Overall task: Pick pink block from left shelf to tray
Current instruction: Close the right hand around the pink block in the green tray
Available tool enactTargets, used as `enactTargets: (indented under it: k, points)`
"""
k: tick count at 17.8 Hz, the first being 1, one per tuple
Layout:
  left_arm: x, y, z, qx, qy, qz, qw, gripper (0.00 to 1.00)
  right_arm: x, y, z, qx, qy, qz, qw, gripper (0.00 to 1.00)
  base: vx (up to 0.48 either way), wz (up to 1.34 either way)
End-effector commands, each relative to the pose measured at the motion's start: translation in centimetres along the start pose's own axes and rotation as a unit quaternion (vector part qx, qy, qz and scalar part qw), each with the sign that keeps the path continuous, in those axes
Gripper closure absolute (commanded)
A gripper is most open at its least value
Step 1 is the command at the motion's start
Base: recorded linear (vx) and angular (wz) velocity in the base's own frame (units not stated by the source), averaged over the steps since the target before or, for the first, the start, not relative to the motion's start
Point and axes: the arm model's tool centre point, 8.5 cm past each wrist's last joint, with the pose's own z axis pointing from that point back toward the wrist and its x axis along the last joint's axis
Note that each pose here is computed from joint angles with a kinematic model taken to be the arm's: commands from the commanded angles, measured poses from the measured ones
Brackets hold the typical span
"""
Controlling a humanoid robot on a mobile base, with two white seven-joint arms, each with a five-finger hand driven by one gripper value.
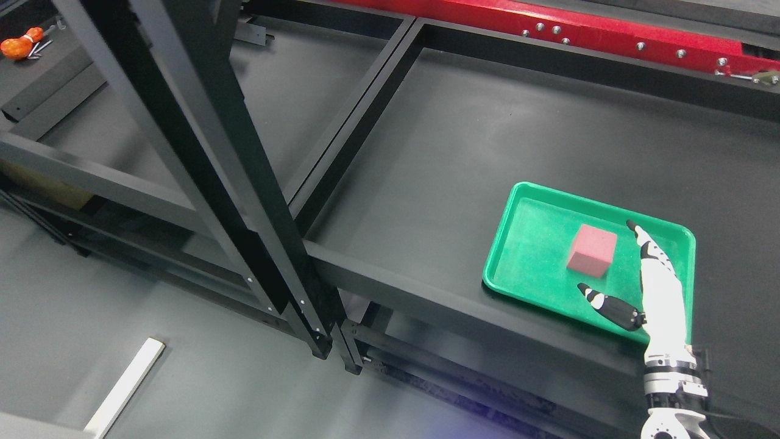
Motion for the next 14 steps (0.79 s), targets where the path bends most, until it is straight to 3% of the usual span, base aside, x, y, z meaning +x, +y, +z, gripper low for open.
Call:
enactTargets:
  k: [1, 8, 14]
  points:
    - [-0.5, 1.2, 0.2, 0.009, 0.004, -0.002, 1.000, 0.00, -1.0, 0.6, 0.6, 0.046, 0.000, 0.037, 0.998, 0.01, 0.221, 0.00]
    - [-0.5, 1.2, 0.2, 0.009, 0.004, -0.002, 1.000, 0.00, -1.5, 1.7, 1.2, 0.073, 0.006, 0.082, 0.994, 0.01, 0.150, -0.01]
    - [-0.5, 1.2, 0.2, 0.009, 0.004, -0.002, 1.000, 0.00, -2.7, 4.4, 1.2, 0.134, 0.019, 0.106, 0.985, 0.01, 0.084, 0.00]
